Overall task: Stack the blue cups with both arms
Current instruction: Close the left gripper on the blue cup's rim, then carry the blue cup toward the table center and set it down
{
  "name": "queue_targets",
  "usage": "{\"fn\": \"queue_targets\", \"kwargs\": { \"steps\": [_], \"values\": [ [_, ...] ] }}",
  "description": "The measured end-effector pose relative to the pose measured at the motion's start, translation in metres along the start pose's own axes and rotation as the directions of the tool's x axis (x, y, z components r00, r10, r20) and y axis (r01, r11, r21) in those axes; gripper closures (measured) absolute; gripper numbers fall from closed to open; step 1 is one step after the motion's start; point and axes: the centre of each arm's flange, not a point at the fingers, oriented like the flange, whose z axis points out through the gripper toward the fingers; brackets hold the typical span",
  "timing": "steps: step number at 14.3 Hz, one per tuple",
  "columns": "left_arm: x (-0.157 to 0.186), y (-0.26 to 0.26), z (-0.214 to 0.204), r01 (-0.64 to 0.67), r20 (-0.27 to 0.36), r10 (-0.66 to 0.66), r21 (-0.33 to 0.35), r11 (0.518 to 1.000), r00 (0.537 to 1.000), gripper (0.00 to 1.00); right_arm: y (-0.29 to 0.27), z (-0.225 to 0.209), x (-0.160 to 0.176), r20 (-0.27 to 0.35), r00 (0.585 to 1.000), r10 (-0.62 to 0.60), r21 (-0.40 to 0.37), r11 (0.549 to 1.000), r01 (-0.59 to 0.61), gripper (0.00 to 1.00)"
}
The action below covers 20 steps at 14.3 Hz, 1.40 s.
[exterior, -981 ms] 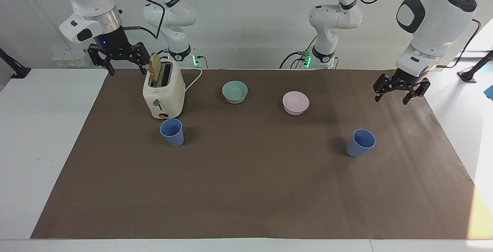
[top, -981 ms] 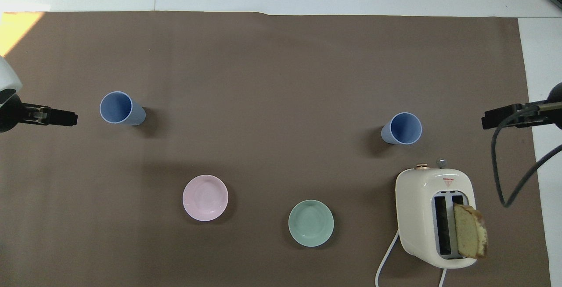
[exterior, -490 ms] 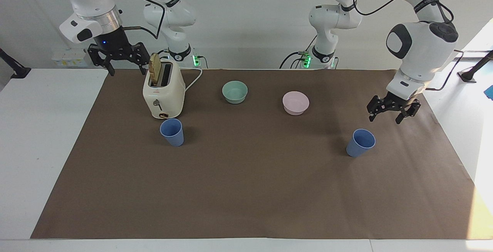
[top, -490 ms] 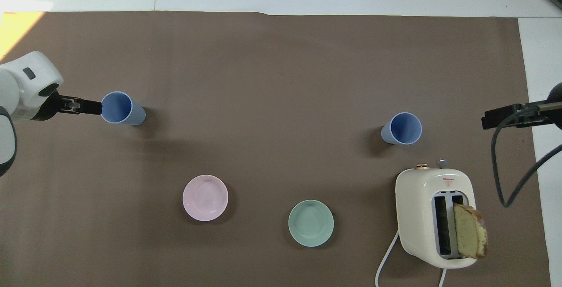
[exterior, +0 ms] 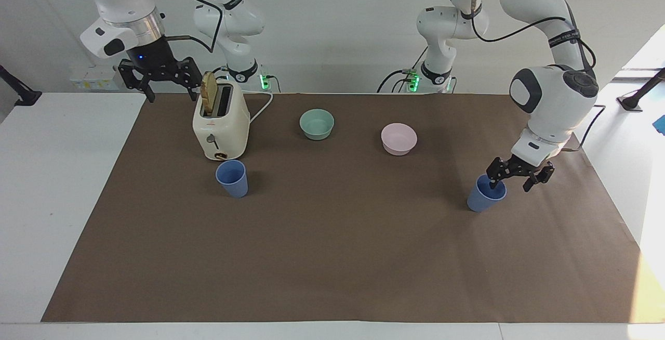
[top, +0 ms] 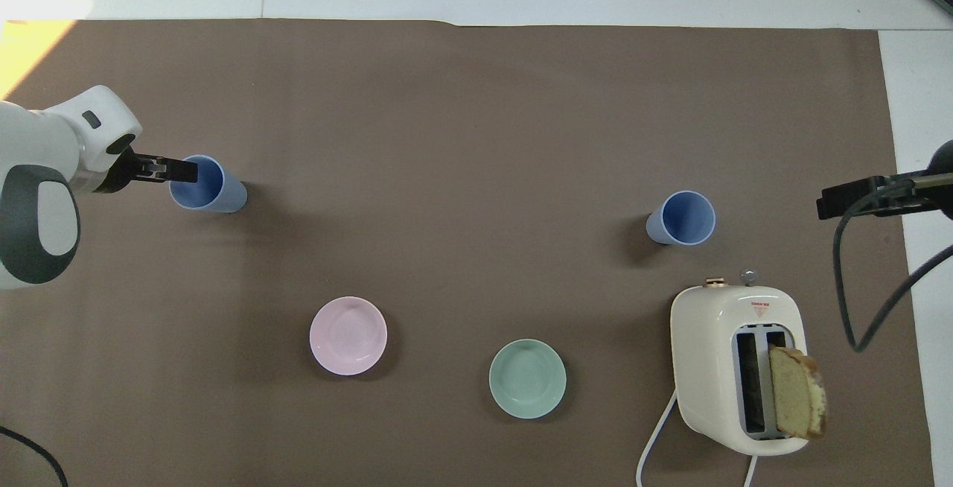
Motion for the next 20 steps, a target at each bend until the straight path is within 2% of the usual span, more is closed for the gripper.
{"fn": "queue_targets", "kwargs": {
  "steps": [5,8,9,10,14,15,16,20],
  "values": [
    [0.000,-0.002,0.010,0.008,0.006,-0.008,-0.001,1.000,1.000,0.00,0.000,0.000,0.000,0.000,1.000,0.000,0.000,1.000,0.000,0.00],
    [-0.004,-0.001,0.015,0.012,0.020,-0.012,-0.005,1.000,1.000,0.06,0.000,0.000,0.000,0.000,1.000,0.000,0.000,1.000,0.000,0.00],
    [-0.005,0.000,0.017,0.013,0.026,-0.013,-0.007,1.000,1.000,0.14,0.000,0.000,0.000,0.000,1.000,0.000,0.000,1.000,0.000,0.00],
    [-0.006,0.001,0.018,0.011,0.032,-0.011,-0.009,1.000,0.999,0.30,0.000,0.000,0.000,0.000,1.000,0.000,0.000,1.000,0.000,0.00],
    [-0.008,0.005,0.019,0.005,0.060,-0.004,-0.017,1.000,0.998,0.80,0.000,0.000,0.000,0.000,1.000,0.000,0.000,1.000,0.000,0.00],
    [-0.007,0.006,0.017,0.004,0.055,-0.003,-0.017,1.000,0.998,0.89,0.000,0.000,0.000,0.000,1.000,0.000,0.000,1.000,0.000,0.00],
    [-0.006,0.007,0.012,0.001,0.048,0.000,-0.018,1.000,0.999,0.96,0.000,0.000,0.000,0.000,1.000,0.000,0.000,1.000,0.000,0.00],
    [0.000,0.022,-0.021,-0.025,0.030,0.025,-0.030,0.999,0.999,0.96,0.000,0.000,0.000,0.000,1.000,0.000,0.000,1.000,0.000,0.00]
  ]
}}
